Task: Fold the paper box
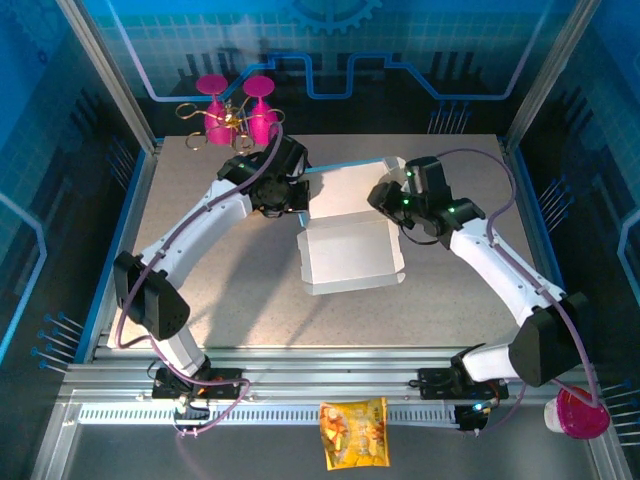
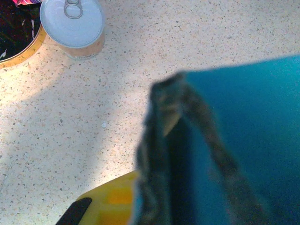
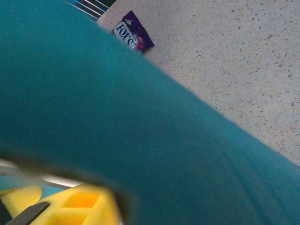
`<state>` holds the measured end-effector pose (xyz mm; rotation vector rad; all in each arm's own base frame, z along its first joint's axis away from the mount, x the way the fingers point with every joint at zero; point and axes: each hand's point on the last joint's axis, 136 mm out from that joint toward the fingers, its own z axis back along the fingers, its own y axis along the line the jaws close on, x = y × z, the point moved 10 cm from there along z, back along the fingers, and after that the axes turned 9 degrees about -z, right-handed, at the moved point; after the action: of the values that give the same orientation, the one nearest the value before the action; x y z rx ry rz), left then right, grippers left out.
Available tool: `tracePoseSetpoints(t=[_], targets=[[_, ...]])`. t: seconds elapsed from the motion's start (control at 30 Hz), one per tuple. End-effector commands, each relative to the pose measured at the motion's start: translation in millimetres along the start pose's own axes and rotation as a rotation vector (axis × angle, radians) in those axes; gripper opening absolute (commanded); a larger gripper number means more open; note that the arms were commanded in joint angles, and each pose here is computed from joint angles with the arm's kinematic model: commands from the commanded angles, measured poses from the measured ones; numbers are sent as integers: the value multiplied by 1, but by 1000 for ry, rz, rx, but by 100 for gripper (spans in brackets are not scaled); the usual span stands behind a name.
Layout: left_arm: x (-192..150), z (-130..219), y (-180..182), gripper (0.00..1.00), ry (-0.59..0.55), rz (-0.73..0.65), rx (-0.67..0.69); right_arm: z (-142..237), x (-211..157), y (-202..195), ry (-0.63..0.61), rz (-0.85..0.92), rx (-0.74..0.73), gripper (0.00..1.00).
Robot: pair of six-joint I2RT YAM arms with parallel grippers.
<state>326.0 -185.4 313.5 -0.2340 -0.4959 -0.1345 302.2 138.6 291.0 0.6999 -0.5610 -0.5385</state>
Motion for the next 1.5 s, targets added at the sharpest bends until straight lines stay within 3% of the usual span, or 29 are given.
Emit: tracePoseSetpoints(t=[0.0,0.27,0.53,0.73,0.8,0.97,1.13,1.47], targets=[[7,5,-1,0,-5,18,-35,-3,-4,6,20,13,9,39],[10,5,1,0,0,13,-38,0,-7,17,41,71,7,39],[11,9,18,0,36,6,-14,78,22,59,-44,352,282,49],[14,17,28,0,94,-24,-72,106,72,22,-143,286,394,41],[14,20,29,0,103,-46,-90,104,85,13,-146,281,443,33],[17,19,35,0,120,-46,-162,73,101,5,28,367,546,23],[22,14,35,0,138,-73,-230,58,95,0,118,508,621,21],[30,-4,33,0,123,-151,-267,38,80,-17,181,573,683,16]])
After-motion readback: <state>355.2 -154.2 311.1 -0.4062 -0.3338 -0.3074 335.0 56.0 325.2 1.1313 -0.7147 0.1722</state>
